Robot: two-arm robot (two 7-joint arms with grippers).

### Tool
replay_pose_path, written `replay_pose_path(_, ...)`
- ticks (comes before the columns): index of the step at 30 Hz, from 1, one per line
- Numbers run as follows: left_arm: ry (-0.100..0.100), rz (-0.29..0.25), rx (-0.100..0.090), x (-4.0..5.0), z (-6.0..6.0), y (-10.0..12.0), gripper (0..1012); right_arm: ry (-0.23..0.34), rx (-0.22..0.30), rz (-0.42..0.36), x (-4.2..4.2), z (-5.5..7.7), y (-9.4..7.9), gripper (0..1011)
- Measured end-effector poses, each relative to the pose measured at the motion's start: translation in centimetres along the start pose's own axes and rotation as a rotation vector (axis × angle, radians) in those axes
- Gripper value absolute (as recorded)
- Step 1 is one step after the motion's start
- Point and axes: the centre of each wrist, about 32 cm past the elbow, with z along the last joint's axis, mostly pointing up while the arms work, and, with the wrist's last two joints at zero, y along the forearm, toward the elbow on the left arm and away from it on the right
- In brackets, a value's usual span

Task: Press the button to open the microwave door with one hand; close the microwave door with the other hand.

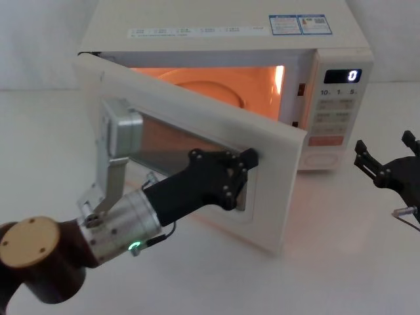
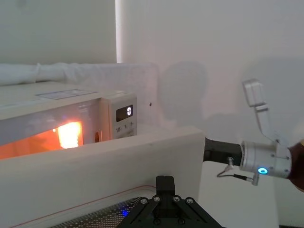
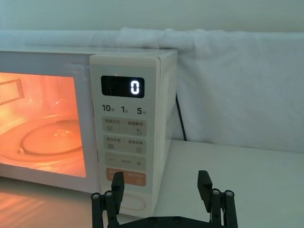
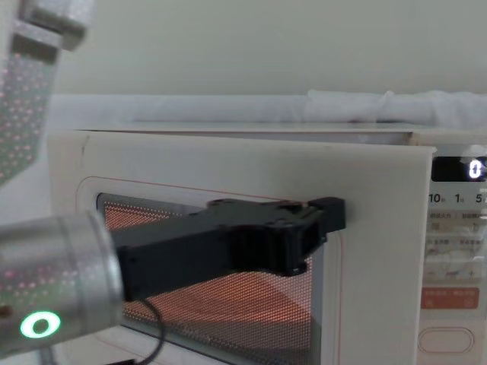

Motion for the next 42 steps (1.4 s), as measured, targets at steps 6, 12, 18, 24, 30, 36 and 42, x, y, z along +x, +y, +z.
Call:
replay_pose_path(6, 0.011, 0.03, -0.01, 0.07, -0.1, -1.9, 0, 0.0, 0.0, 0.0, 0.0, 0.0, 0.0, 1000)
replay_pose_path(12, 0.008, 0.047, -0.009, 0.43, 0.1, -3.3, 0, 0.0, 0.0, 0.0, 0.0, 0.0, 0.0, 1000)
replay_pose_path(18, -0.011, 0.034, 0.005, 1.26, 0.4, -5.0, 0, 0.0, 0.0, 0.0, 0.0, 0.0, 0.0, 1000)
replay_pose_path(24, -0.049, 0.0, 0.022, 2.16, 0.9, -6.8, 0, 0.0, 0.0, 0.0, 0.0, 0.0, 0.0, 1000)
replay_pose_path(30, -0.072, -0.013, 0.031, 2.85, 1.2, -8.4, 0, 0.0, 0.0, 0.0, 0.0, 0.0, 0.0, 1000)
replay_pose_path(36, -0.089, 0.007, 0.032, 3.35, 1.3, -9.3, 0, 0.0, 0.0, 0.0, 0.0, 0.0, 0.0, 1000)
replay_pose_path(42, -0.113, 0.035, 0.029, 3.73, 1.4, -9.9, 0, 0.0, 0.0, 0.0, 0.0, 0.0, 0.0, 1000)
